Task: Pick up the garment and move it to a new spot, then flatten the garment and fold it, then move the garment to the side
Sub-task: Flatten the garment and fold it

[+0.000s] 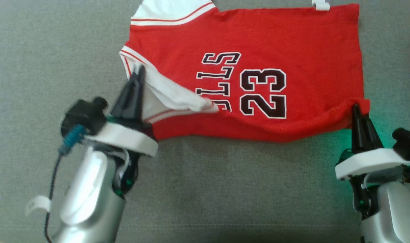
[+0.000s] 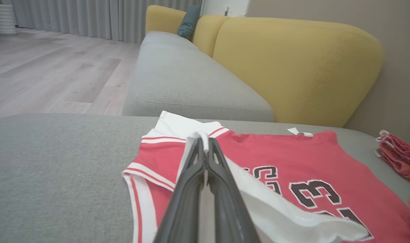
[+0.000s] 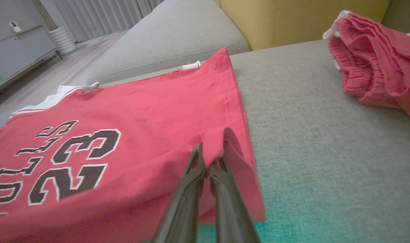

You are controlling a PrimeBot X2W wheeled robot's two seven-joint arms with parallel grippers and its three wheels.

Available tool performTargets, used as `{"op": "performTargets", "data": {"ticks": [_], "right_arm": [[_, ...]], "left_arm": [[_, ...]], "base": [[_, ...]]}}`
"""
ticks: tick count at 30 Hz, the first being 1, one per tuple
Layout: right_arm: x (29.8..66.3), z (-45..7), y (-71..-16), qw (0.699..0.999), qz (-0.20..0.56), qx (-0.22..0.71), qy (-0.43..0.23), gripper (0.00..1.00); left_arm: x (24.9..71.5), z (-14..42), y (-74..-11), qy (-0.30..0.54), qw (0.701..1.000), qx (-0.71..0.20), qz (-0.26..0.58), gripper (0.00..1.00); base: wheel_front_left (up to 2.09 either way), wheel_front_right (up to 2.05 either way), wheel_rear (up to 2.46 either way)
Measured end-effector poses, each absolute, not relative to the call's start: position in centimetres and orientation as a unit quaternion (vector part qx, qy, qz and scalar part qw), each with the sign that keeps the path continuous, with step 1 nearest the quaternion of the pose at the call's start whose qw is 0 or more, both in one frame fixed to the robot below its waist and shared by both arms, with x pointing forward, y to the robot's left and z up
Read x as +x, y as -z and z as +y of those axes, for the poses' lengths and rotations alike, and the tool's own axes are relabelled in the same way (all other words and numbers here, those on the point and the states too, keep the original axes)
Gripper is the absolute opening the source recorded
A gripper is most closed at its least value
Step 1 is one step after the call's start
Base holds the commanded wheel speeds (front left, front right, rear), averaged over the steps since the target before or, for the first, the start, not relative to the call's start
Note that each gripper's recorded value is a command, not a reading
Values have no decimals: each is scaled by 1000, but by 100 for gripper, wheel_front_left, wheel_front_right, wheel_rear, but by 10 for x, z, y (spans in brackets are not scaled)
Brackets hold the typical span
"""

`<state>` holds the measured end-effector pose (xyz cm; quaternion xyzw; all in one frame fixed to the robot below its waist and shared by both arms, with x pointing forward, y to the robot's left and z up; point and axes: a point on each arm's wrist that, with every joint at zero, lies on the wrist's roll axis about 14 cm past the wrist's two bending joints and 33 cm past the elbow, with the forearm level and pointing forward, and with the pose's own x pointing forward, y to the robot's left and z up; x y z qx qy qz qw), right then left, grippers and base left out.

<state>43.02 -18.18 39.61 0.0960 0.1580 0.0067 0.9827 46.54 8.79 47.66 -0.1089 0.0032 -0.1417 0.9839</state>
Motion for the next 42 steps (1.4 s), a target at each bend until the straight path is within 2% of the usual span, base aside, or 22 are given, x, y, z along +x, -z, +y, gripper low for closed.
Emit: {"op": "performTargets", "data": {"ticks": [10,11,12,13,14,15,16,23,27,34,42], "right_arm": [[438,-187,-383,980,167,104,6,2],[438,-187,-382,980,168,106,6,12],[438,-187,-383,981,163,109,7,72],[439,-187,-385,981,157,111,8,100],[440,-188,-388,982,150,112,9,100],[441,-188,-391,983,143,114,10,100],[442,-189,-393,984,137,115,10,100],[449,-188,-422,989,86,117,6,100],[453,-189,-443,992,56,116,4,100],[441,-195,-461,993,32,110,9,100],[429,-190,-455,992,44,120,4,100]], "left_arm": [[484,91,-457,134,987,-90,26,0],[484,90,-456,135,986,-91,29,0],[484,89,-456,136,986,-92,28,0],[485,88,-458,136,986,-93,25,0],[486,88,-461,137,986,-93,22,18],[487,87,-464,138,986,-93,17,50],[488,86,-470,140,986,-94,9,100],[488,84,-509,145,982,-112,-45,100],[473,88,-514,140,982,-117,-52,100],[423,109,-471,110,986,-123,15,100],[390,124,-406,77,972,-127,181,100]], "base": [[0,0,0],[0,0,0],[0,0,0],[0,0,0],[0,0,0],[0,0,0],[0,0,0],[0,0,0],[0,0,0],[0,0,0],[0,0,0]]}}
